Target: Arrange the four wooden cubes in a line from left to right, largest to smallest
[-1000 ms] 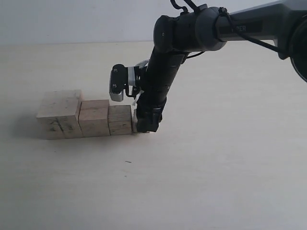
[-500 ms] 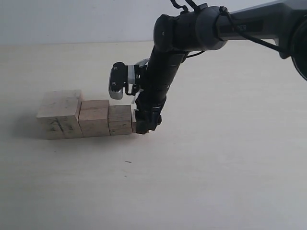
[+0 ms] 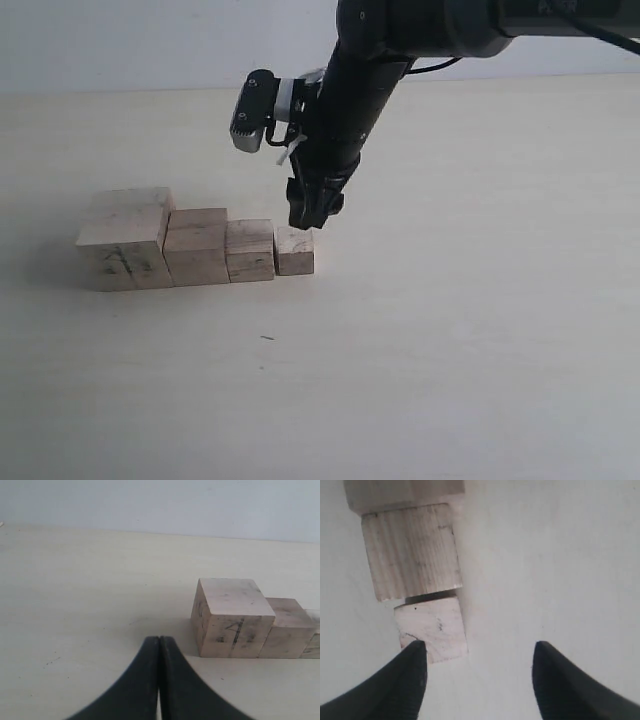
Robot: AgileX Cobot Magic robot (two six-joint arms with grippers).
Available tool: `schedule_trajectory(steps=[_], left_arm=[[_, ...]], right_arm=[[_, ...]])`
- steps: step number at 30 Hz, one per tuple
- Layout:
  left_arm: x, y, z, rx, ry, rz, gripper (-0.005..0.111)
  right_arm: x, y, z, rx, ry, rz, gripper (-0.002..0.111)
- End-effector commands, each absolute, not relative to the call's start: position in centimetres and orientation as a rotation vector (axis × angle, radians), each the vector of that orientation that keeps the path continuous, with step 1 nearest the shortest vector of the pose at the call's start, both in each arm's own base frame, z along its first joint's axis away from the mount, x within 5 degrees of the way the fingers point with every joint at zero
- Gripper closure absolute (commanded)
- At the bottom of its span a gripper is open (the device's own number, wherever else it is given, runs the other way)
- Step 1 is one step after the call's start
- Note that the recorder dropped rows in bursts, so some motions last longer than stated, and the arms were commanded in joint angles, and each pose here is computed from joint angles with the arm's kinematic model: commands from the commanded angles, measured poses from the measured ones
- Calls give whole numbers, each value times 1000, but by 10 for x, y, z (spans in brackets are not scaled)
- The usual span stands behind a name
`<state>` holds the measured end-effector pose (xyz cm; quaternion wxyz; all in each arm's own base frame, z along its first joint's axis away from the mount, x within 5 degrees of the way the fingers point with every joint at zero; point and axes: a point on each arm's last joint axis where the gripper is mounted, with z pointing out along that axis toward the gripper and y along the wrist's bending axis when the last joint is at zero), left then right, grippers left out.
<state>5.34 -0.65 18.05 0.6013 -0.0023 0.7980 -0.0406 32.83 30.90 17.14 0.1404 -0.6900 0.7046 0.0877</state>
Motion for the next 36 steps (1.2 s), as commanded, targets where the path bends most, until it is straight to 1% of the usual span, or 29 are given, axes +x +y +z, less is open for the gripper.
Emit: schedule_trajectory(steps=[1, 2, 3, 7, 8, 17, 27, 36], left_arm=[[53, -7, 181, -2, 1839, -98, 107], [53, -7, 181, -2, 1839, -98, 107], [53, -7, 181, -2, 1839, -98, 107], [53, -7, 181, -2, 1839, -98, 107], [53, -7, 181, -2, 1839, -98, 107], [53, -7, 181, -2, 1839, -98, 107], [53, -7, 181, -2, 1839, -98, 107], [53, -7, 181, -2, 1839, -98, 107]], right_arm=[[327, 302, 177, -2006, 2098, 213, 63], [326, 301, 177, -2019, 2108, 217, 67], [325, 300, 176, -2028, 2115, 221, 73], [327, 298, 171, -2061, 2111, 170, 102], [328, 298, 168, -2063, 2121, 158, 108], [330, 298, 141, -2097, 2177, 157, 108], [327, 301, 129, -2069, 2246, 236, 108], [325, 304, 130, -2041, 2259, 294, 108]])
